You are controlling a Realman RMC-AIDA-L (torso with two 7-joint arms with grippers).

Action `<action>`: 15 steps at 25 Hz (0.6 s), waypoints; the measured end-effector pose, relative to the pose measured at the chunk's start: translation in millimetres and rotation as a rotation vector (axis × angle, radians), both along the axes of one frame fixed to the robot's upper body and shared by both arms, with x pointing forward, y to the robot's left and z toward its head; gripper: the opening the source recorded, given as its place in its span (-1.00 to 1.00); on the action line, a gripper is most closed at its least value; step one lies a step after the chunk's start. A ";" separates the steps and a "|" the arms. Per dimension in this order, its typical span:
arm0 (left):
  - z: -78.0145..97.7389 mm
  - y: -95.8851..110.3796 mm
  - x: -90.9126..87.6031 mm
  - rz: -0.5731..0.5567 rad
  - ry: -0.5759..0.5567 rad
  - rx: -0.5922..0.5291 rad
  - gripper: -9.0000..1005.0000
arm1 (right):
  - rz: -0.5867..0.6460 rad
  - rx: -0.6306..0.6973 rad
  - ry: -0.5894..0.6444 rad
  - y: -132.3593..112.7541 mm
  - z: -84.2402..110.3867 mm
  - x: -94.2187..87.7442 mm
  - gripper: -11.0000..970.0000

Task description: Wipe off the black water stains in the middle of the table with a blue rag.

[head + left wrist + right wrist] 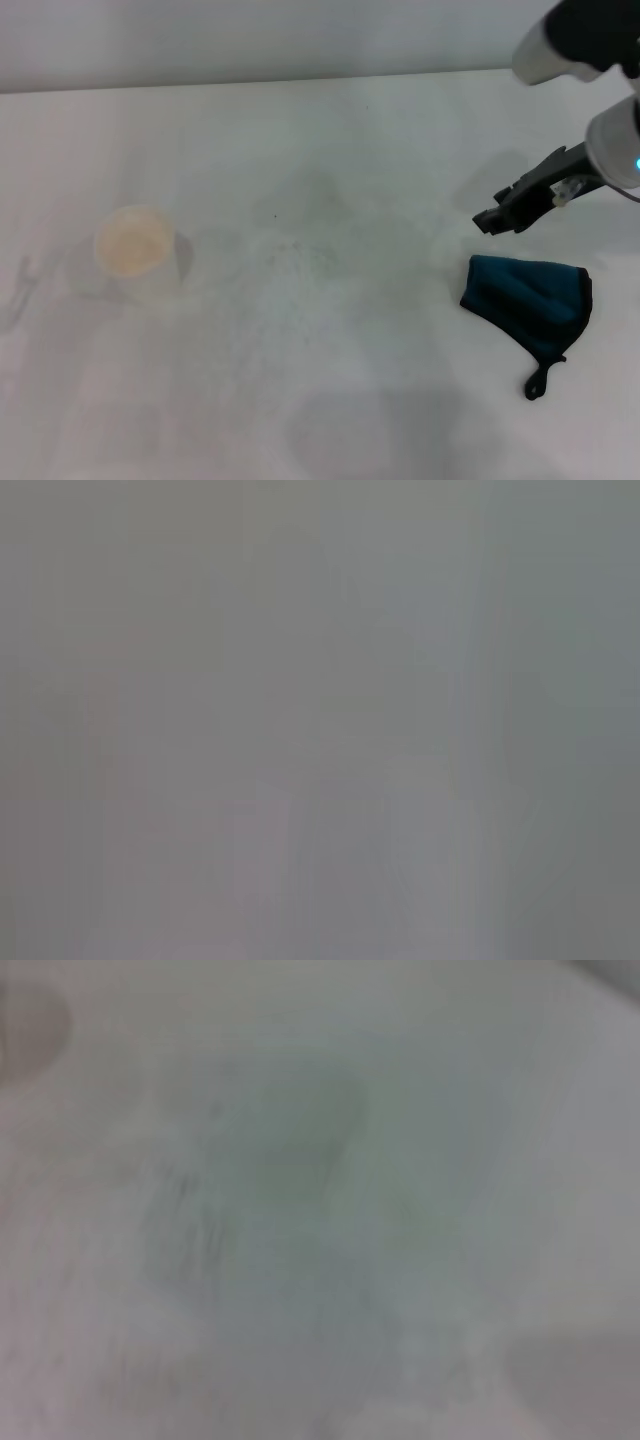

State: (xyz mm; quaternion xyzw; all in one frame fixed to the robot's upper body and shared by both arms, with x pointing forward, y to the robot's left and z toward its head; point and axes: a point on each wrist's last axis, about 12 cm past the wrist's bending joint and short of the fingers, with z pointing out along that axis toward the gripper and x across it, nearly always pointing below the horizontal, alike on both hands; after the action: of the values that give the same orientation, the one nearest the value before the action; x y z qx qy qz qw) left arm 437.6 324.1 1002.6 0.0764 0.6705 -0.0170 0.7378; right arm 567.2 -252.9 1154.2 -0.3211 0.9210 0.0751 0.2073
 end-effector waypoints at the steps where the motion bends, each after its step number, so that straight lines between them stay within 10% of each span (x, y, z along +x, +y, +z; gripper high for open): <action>1: -0.3 1.7 -0.9 0.013 0.001 -0.003 0.75 | 0.000 0.024 -0.014 -4.5 -1.7 0.9 -0.16; 15: -0.6 5.8 -1.9 0.066 -0.001 -0.020 0.75 | -0.118 0.404 -0.226 -68.9 -30.9 10.1 -0.15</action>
State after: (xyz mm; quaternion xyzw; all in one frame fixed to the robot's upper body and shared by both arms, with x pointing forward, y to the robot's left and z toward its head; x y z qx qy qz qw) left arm 435.7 329.9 1001.9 0.0469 0.6719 0.0004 0.7391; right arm 577.4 -321.8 1123.2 -0.2248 0.8754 0.2092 0.3733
